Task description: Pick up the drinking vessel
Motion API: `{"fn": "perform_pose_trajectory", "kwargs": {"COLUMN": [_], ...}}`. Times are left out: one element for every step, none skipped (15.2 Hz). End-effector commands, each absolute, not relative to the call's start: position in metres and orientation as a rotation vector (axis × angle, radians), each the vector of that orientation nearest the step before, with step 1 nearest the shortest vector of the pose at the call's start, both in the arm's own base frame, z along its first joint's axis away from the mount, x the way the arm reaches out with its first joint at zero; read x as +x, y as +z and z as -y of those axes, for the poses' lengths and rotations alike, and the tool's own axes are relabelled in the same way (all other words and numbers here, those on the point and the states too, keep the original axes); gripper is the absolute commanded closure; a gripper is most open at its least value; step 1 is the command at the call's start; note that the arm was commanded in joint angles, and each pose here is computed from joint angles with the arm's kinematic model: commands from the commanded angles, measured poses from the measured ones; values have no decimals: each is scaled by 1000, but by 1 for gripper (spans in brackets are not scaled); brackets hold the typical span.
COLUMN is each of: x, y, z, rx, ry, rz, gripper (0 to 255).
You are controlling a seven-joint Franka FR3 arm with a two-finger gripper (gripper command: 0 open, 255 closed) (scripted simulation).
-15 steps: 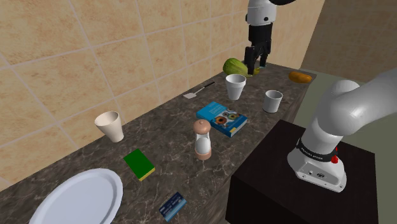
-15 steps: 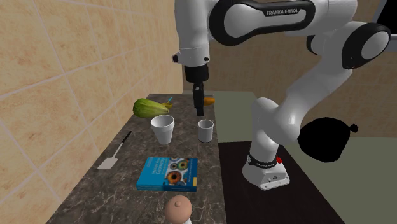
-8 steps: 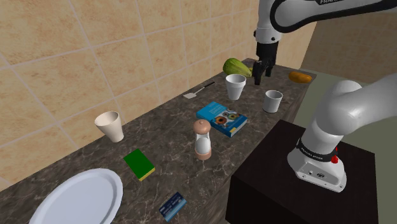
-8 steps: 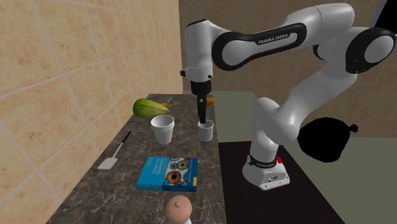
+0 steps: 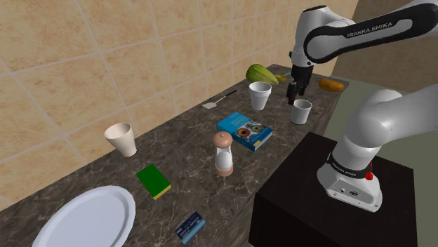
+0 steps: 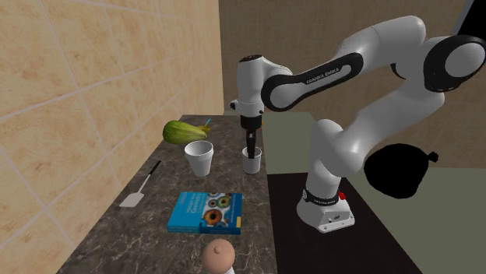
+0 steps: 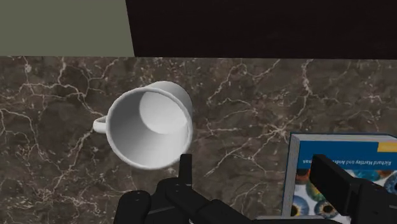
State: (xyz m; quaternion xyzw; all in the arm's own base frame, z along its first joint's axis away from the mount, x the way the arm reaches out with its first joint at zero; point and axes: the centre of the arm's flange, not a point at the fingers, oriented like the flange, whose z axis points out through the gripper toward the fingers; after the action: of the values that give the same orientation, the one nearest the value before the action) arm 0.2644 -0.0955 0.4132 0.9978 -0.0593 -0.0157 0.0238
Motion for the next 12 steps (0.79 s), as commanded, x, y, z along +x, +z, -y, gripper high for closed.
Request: {"fn": "perform_pose_trajectory", "kwargs": {"x": [259, 256, 253, 251, 249, 249, 249, 249, 249, 249, 249, 249], "y": [393, 384, 374, 364, 356, 351, 345, 340, 335, 330, 324, 319], "z": [111, 119, 127, 135, 142, 142, 142, 142, 142, 142, 142, 142], "rx": [3081, 3077, 3074, 3070, 3067, 3067, 3067, 3067, 3067, 3067, 3067, 3067], "ry": [-30, -22, -14, -6, 0, 0, 0, 0, 0, 0, 0, 0], "rz": [185, 186, 188, 190, 191, 191, 191, 191, 191, 191, 191, 191], "gripper": [0, 0, 0, 0, 0, 0, 0, 0, 0, 0, 0, 0]}}
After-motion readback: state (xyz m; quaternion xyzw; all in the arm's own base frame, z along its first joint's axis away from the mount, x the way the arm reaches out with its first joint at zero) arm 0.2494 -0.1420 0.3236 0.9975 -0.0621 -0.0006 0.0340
